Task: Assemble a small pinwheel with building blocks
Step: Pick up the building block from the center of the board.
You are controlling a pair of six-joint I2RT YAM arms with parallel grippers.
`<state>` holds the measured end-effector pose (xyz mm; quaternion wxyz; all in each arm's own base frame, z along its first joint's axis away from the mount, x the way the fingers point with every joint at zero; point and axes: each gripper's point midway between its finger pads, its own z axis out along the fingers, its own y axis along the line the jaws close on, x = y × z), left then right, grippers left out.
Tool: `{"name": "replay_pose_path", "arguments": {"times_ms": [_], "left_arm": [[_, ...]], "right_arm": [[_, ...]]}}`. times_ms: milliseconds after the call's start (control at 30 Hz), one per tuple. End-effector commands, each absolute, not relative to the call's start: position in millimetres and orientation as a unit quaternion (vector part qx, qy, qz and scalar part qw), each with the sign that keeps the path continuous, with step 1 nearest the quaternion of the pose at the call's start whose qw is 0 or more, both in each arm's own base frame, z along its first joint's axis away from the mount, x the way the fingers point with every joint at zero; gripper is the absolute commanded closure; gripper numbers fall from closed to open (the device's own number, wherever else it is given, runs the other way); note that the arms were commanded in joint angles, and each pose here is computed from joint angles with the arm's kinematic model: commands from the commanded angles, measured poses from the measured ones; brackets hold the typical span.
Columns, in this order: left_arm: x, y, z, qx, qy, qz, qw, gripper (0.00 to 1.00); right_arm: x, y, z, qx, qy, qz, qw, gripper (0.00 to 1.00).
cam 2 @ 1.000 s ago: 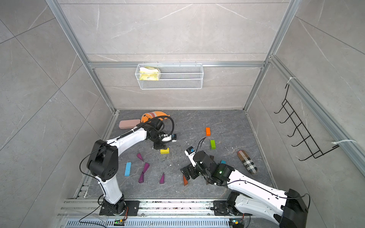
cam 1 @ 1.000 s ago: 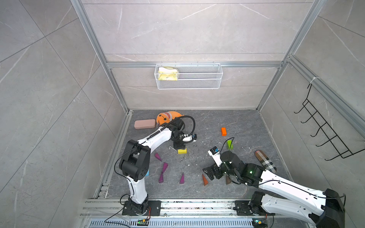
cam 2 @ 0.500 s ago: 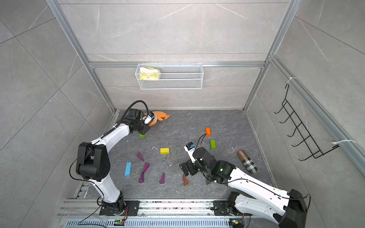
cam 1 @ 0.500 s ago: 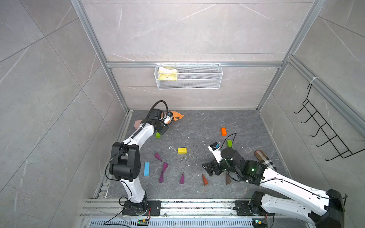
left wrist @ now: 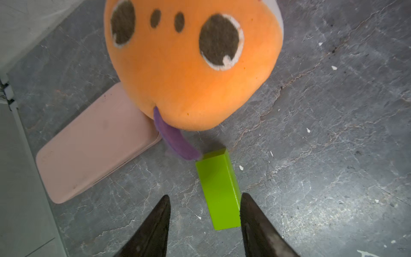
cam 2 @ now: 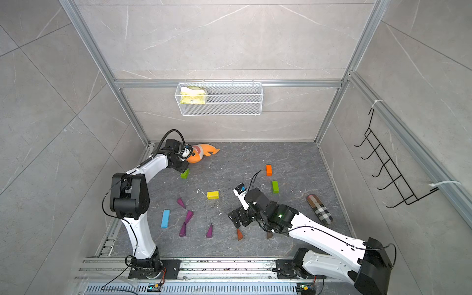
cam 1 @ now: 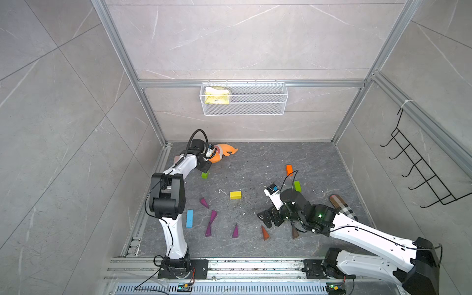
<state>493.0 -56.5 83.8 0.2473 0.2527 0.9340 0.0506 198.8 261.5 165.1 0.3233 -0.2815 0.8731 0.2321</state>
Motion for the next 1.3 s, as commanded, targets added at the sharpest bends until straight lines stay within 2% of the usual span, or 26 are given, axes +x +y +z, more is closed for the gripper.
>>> {"name": "replay_pose_path", "arguments": {"times_ms": [0,1000,1167,1267], "left_arm": [[492.8,-53.1,87.8,0.221,0.942,0.051,0.246,0.47],[486.2,-59.4,45.3,0.188,0.953,0.021,0.235,0.54],[485.1,-60.8,42.9,0.187,0.954,0.015,0.232,0.57],[482.0,-63.2,41.1,0.187,0.956,0.007,0.227,0.63]], "right_arm": [[199.4,268.2,168.5,-0.282,0.87,0.242,0.323,0.0],[196.3,265.1,161.1,-0.282,0.875,0.239,0.314,0.0],[195.5,264.3,161.7,-0.281,0.875,0.24,0.314,0.0],[195.1,262.7,162.2,-0.28,0.875,0.239,0.316,0.0]]}}
